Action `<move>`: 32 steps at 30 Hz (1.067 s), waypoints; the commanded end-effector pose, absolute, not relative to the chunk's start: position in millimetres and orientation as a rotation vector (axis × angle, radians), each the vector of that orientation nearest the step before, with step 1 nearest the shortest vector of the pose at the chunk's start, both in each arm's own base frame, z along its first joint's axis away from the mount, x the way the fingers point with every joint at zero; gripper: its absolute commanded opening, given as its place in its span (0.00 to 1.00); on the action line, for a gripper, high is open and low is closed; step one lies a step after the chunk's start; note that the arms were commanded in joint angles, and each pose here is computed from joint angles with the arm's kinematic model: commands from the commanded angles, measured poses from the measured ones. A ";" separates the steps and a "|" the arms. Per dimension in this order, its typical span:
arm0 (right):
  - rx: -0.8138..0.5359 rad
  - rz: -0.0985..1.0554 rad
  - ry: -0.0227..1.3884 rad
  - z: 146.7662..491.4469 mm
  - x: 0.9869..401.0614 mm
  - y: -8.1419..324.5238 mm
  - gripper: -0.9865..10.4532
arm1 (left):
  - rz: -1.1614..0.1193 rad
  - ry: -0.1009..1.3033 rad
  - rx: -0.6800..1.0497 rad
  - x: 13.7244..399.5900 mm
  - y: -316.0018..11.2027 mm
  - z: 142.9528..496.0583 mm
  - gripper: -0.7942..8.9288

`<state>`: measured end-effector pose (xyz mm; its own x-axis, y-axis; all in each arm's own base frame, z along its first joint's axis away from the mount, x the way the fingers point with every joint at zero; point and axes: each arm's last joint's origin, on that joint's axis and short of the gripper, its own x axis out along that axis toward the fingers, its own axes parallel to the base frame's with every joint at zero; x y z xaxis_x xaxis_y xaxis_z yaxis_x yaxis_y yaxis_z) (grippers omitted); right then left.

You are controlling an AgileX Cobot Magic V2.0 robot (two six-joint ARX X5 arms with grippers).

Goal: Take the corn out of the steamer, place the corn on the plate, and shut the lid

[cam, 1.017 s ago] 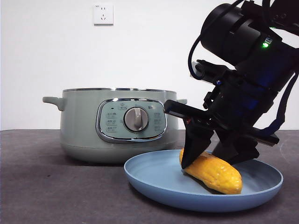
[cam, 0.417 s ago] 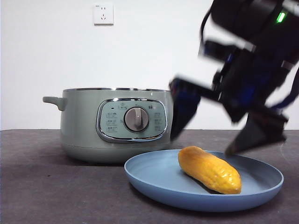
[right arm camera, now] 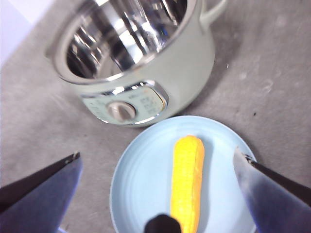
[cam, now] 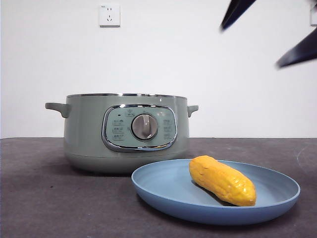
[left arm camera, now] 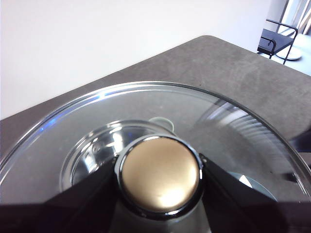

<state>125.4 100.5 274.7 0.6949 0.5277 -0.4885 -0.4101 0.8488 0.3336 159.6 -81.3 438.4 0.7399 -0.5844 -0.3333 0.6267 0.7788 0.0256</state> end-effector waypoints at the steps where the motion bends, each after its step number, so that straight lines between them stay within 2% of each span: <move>1: 0.215 0.538 0.559 281.7 109.5 87.8 0.56 | -0.677 0.249 0.157 175.7 -89.2 442.9 0.07; 8: 0.244 0.542 0.476 291.6 81.2 64.1 0.56 | -0.703 0.280 0.156 234.0 -117.3 418.2 0.07; 18: 0.220 0.502 0.493 288.3 73.7 56.7 0.56 | -0.711 0.330 0.160 298.5 -147.4 371.6 0.07; 32: 0.211 0.474 0.484 288.3 74.2 55.9 0.56 | -0.677 0.386 0.192 346.5 -160.2 320.6 0.07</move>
